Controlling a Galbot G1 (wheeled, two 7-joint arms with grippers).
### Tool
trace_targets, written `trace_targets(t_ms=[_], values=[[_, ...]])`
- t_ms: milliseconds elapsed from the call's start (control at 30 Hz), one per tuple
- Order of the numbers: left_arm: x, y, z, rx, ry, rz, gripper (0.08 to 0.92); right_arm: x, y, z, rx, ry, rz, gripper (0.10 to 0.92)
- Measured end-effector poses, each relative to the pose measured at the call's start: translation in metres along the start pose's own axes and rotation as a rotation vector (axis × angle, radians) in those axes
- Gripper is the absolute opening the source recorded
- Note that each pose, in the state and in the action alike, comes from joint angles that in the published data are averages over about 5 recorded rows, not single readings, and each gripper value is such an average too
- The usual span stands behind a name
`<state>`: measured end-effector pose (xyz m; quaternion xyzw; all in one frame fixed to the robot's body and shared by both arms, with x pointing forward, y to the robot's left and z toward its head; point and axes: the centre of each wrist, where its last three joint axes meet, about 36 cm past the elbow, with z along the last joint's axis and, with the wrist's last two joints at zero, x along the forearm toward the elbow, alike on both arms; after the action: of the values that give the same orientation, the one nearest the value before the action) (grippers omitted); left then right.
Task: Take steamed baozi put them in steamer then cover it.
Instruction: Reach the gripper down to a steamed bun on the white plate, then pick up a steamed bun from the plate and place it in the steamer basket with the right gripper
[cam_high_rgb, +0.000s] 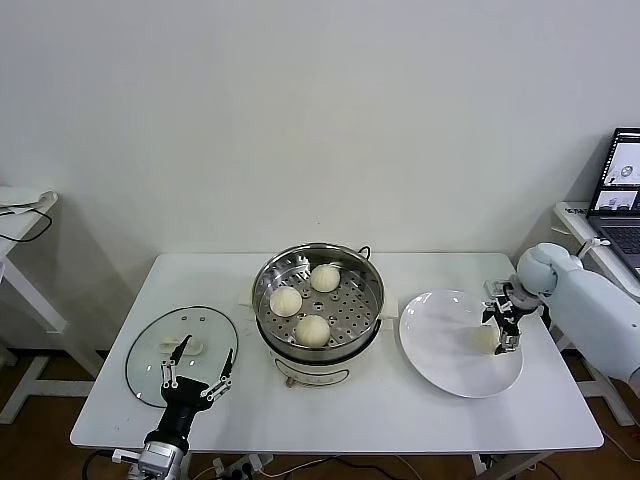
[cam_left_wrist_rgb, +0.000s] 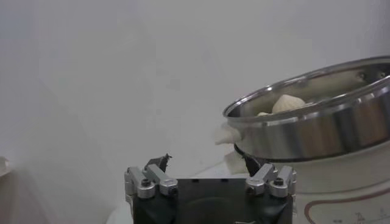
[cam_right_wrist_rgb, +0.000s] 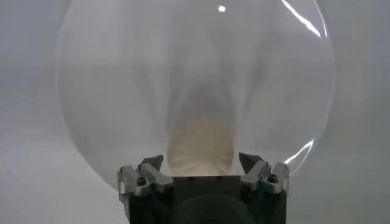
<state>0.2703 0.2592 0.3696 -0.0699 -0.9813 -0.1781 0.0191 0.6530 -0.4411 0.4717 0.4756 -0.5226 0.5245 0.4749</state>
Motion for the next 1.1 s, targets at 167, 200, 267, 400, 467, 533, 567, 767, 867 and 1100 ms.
trace_targets(t_ms=[167, 200, 267, 400, 467, 533, 567, 767, 867, 1100], values=[[0.000, 0.000, 0.001, -0.002, 0.003, 0.000, 0.823, -0.004, 0.001, 0.000, 0.000, 0.005, -0.006, 0.721], [0.000, 0.000, 0.001, -0.002, 0.003, 0.000, 0.823, -0.004, 0.001, 0.000, 0.000, 0.005, -0.007, 0.704], [0.000, 0.000, 0.001, -0.002, 0.004, 0.001, 0.823, -0.005, 0.001, -0.001, 0.002, 0.005, -0.008, 0.692], [0.000, 0.000, 0.001, -0.002, 0.004, 0.002, 0.823, -0.007, 0.002, -0.002, 0.004, 0.003, -0.009, 0.681], [0.000, 0.000, 0.002, -0.003, 0.005, 0.002, 0.823, -0.007, 0.002, -0.002, 0.004, 0.002, -0.010, 0.680], [0.000, 0.000, 0.002, -0.003, 0.006, 0.002, 0.823, -0.006, 0.002, -0.002, 0.003, 0.002, -0.011, 0.679], [0.000, 0.000, 0.002, -0.003, 0.006, 0.002, 0.823, -0.005, 0.001, -0.001, 0.004, 0.001, -0.011, 0.679], [0.000, -0.001, 0.000, -0.003, 0.001, 0.000, 0.823, 0.009, 0.000, 0.000, 0.001, -0.006, -0.010, 0.672], [0.000, -0.001, -0.001, -0.003, -0.002, -0.001, 0.823, 0.023, -0.001, 0.000, -0.002, -0.015, -0.005, 0.670], [-0.001, 0.001, -0.003, -0.005, -0.010, -0.003, 0.823, 0.081, -0.004, -0.008, -0.014, -0.047, 0.031, 0.670]])
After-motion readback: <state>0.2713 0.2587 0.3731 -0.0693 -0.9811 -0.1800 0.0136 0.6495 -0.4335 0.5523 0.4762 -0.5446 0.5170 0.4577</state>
